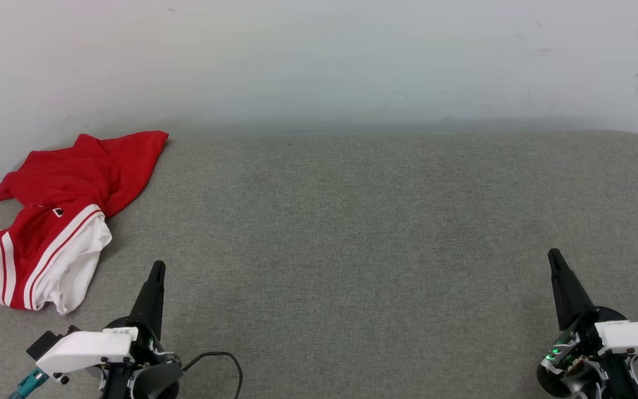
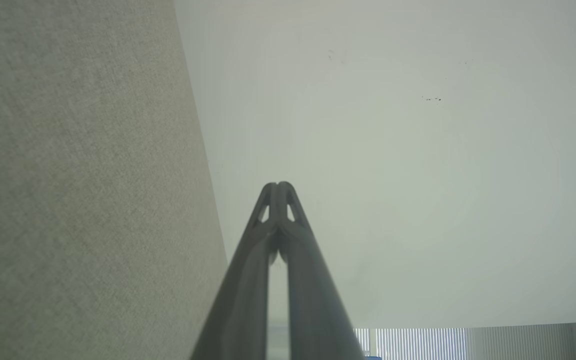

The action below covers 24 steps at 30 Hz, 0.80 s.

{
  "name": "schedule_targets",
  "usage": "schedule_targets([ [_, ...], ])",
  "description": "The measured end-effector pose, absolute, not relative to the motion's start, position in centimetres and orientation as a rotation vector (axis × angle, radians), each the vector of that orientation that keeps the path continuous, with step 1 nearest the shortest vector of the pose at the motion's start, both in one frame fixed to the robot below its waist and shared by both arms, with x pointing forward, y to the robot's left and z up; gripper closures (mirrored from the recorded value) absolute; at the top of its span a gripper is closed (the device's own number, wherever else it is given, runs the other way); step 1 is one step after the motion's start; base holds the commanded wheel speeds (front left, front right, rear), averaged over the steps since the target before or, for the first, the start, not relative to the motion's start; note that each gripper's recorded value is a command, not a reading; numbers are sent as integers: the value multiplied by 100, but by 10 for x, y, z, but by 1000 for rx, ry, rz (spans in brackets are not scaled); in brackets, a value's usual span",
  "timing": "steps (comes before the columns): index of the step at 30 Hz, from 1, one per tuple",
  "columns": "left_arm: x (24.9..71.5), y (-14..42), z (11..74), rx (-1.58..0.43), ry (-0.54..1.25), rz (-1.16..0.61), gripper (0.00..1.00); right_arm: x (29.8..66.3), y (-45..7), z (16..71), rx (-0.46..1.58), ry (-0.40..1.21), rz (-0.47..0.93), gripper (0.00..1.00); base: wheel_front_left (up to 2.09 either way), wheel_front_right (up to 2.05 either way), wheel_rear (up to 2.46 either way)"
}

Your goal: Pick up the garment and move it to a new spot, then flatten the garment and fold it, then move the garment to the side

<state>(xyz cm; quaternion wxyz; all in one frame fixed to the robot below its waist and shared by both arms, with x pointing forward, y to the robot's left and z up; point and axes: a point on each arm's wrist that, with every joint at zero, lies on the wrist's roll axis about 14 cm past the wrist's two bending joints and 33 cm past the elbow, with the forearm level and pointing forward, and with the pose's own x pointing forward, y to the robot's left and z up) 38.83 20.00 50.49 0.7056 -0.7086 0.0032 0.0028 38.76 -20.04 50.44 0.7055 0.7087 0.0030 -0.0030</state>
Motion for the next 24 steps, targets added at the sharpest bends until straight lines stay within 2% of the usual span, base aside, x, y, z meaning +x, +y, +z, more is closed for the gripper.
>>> schedule_targets([
  [24, 388, 200, 505, -1575, 7, 6, 100, 388, -201, 504, 1575, 7, -7, 100, 0, 0, 0],
])
